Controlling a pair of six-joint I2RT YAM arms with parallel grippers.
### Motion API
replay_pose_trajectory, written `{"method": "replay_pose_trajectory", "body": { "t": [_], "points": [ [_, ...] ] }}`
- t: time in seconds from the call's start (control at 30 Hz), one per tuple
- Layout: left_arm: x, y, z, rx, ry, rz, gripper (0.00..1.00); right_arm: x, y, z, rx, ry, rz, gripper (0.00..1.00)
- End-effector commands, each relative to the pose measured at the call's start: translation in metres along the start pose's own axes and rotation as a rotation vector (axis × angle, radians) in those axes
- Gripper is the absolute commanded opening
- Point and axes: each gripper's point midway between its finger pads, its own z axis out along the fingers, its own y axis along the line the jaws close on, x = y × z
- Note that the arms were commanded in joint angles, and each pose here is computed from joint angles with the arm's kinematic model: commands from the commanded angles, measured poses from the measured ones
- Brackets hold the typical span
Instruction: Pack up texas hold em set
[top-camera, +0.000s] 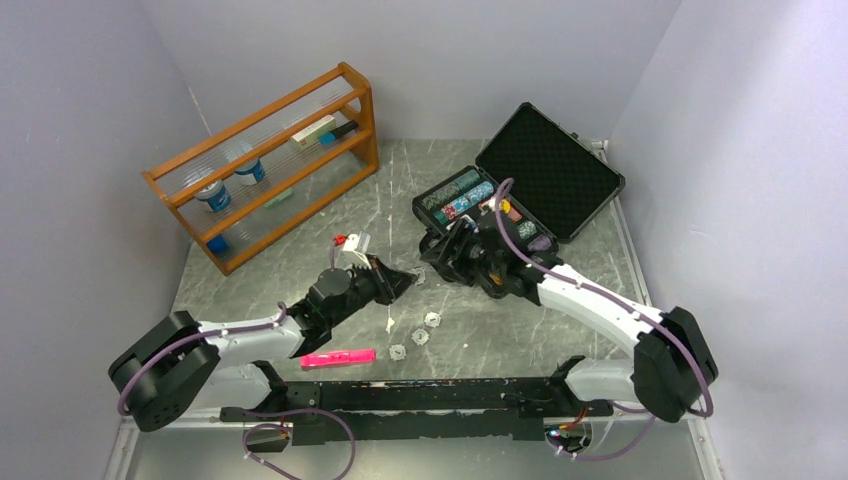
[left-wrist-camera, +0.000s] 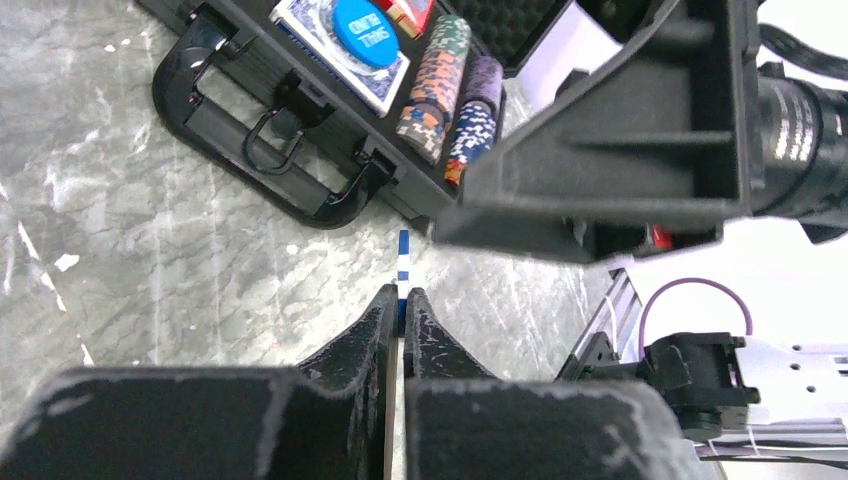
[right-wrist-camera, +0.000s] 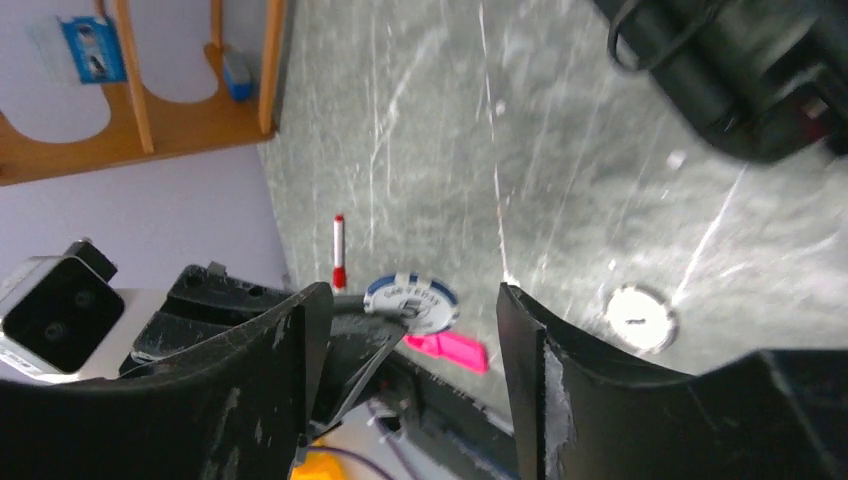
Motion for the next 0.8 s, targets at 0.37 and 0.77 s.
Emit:
{"method": "replay_pose_trajectory", "body": {
  "t": [0.37, 0.77],
  "points": [
    [-0.07, -0.11, -0.032, 0.393, 0.004, -0.144, 0.05, 0.015, 0.088, -0.091, -0.641, 0.08, -0.704, 0.66],
    [-0.088, -0.142, -0.058, 0.581, -0.024, -0.231, 0.05, 0.017, 0.113, -0.111, -0.757, 0.063, -0.655, 0.28]
  ]
}}
